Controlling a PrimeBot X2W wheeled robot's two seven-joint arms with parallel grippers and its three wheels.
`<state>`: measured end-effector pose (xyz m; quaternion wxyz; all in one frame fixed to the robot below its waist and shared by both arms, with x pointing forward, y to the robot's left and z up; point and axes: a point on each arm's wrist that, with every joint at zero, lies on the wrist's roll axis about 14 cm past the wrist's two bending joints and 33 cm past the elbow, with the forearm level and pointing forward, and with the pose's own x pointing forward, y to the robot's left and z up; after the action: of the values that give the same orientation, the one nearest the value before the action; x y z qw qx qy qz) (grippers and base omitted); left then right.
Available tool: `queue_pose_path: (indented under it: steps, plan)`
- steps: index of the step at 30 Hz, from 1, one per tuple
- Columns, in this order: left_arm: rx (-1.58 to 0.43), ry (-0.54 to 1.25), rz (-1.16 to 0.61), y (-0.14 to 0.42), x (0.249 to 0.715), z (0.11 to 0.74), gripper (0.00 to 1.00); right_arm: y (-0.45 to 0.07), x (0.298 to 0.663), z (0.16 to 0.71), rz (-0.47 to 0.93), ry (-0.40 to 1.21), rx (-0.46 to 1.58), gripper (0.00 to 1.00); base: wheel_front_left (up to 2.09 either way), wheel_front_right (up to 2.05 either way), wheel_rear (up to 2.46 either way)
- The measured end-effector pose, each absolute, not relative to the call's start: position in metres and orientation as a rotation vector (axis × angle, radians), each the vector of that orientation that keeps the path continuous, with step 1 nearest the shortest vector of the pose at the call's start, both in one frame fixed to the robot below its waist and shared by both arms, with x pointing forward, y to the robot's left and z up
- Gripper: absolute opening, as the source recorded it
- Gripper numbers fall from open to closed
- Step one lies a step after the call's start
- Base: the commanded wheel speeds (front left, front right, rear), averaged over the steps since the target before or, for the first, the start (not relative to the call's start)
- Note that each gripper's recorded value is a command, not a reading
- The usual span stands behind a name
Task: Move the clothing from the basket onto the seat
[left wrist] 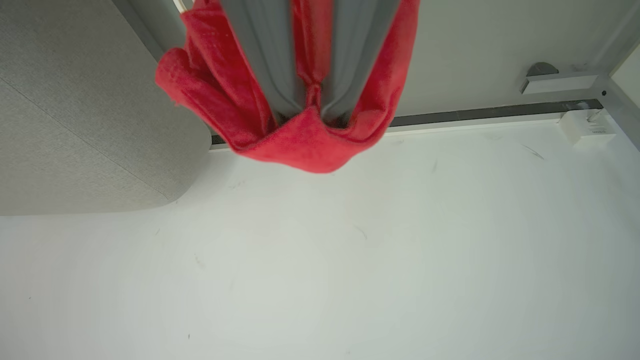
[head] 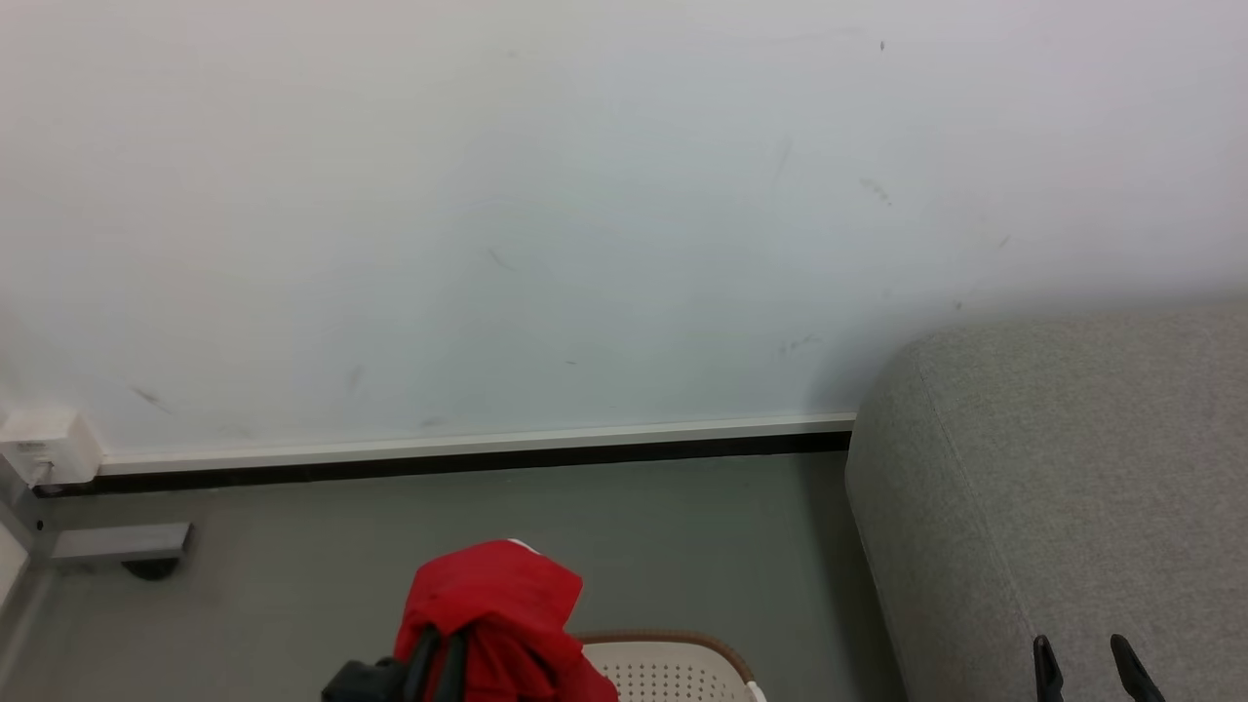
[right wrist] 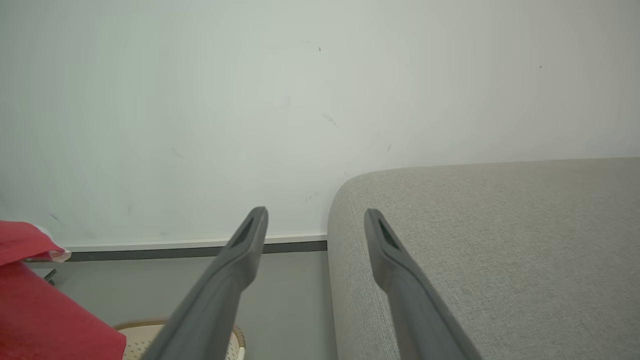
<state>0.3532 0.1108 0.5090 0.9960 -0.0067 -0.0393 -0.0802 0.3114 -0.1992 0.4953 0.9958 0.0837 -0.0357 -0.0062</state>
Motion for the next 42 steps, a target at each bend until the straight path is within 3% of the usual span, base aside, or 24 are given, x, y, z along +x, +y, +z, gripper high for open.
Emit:
queue_pose_path:
  steps: [30, 42]
  plan:
    - [-0.003, -0.128, -0.23, 0.093, 0.365, 0.526, 0.0, -0.202, 0.312, 0.497, -0.009, -0.073, 0.145, 1.0, 0.0, 0.0, 0.0]
    - [0.011, -0.227, -0.323, 0.068, 0.375, 0.563, 0.0, -0.155, 0.326, 0.523, 0.195, -0.126, 0.07, 1.0, 0.0, 0.0, 0.0]
